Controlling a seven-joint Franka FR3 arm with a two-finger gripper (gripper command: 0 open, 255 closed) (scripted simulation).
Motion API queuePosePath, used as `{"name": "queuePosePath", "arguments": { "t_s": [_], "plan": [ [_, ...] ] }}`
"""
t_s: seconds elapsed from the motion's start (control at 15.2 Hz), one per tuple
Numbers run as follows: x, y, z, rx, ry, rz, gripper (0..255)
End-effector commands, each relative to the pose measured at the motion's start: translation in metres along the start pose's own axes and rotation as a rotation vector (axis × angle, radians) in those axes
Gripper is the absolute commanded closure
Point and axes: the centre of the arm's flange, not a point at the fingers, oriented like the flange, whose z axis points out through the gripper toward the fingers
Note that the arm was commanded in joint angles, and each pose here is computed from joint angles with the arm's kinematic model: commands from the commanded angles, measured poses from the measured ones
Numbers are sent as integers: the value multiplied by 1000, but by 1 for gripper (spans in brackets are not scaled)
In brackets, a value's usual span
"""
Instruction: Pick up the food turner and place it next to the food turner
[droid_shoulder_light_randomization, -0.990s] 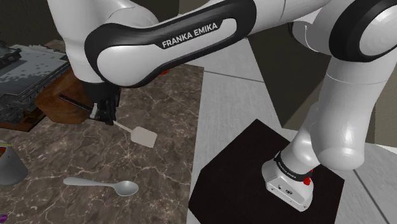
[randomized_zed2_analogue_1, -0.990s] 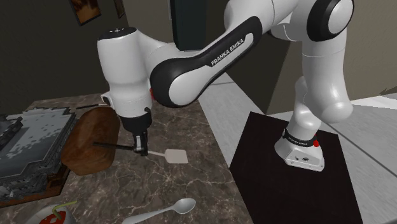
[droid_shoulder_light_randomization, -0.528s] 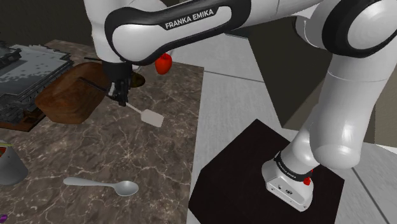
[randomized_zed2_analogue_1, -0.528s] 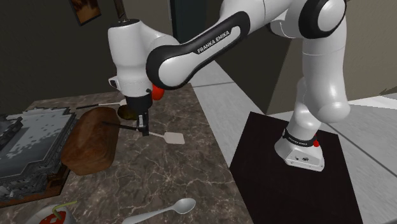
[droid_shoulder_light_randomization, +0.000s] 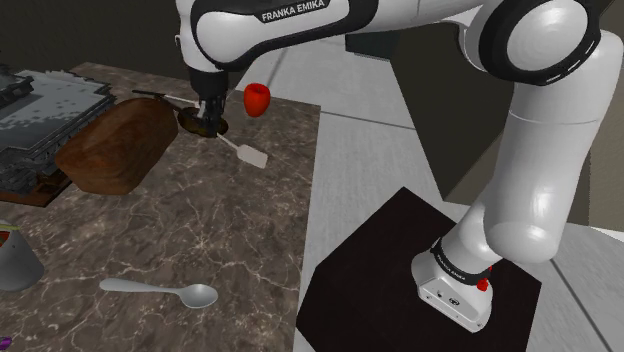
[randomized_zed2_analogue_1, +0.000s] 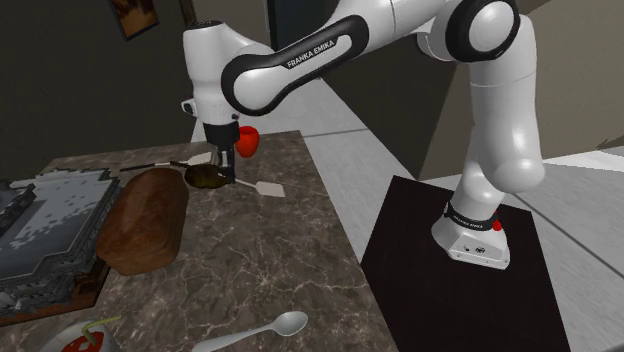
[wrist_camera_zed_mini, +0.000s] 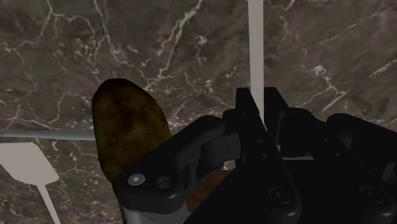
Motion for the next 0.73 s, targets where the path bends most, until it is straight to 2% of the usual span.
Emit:
{"name": "queuePosePath", "arguments": {
  "t_s": [0.0, 0.46, 0.66],
  "plan": [
    [-2, 26, -1, 0, 1, -1, 255],
    [-5, 119, -2, 0, 1, -1, 255],
    [-6, 129, 9, 0, 1, -1, 255]
  ]
}}
